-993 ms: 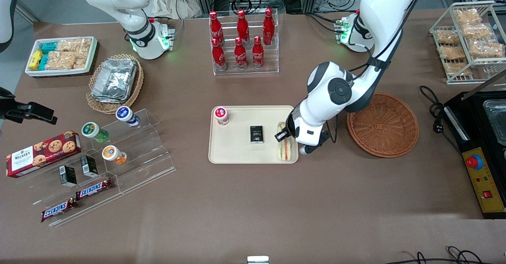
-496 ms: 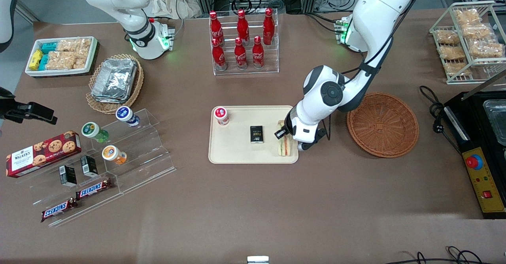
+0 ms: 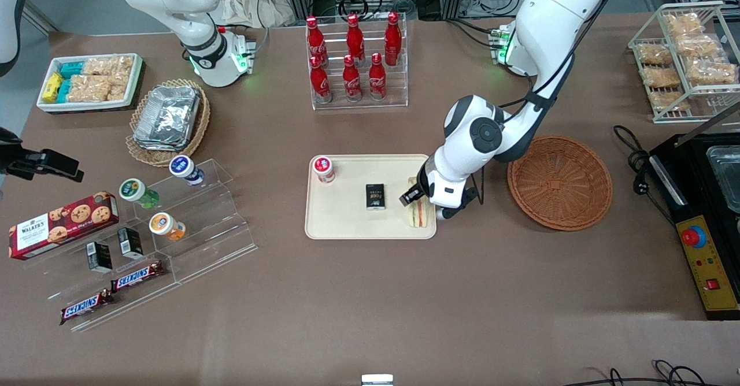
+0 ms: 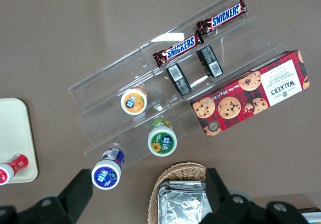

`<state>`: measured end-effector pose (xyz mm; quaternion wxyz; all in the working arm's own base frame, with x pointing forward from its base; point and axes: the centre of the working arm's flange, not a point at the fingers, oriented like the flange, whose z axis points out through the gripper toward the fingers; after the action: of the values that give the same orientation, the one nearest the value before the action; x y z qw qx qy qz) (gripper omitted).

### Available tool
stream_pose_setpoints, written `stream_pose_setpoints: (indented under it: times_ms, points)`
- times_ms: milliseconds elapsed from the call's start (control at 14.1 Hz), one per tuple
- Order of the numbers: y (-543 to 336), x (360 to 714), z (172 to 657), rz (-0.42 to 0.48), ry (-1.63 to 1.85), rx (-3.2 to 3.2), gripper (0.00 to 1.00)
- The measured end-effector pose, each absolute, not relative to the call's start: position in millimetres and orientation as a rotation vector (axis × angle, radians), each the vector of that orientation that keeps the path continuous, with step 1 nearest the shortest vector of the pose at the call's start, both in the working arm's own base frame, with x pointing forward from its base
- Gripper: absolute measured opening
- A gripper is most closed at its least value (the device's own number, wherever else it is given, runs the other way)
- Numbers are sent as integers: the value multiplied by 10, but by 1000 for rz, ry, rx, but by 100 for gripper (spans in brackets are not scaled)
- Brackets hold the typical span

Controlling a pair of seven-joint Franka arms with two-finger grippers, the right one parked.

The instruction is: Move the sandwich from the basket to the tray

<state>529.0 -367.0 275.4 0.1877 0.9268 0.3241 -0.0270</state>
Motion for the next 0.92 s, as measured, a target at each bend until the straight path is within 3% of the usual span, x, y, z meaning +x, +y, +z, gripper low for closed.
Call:
stream_pose_setpoints:
  times_ms: [213, 284, 426, 709, 922]
  points:
    - [-3644, 5418, 3260, 23, 896, 2555, 96]
    - [-3609, 5457, 3459, 58, 905, 2532, 100]
    - [-3457, 5580, 3868, 84, 937, 2519, 100]
    - [-2873, 5979, 5155, -35, 1000, 2628, 100]
    - [-2360, 6064, 5692, -16, 1012, 2738, 100]
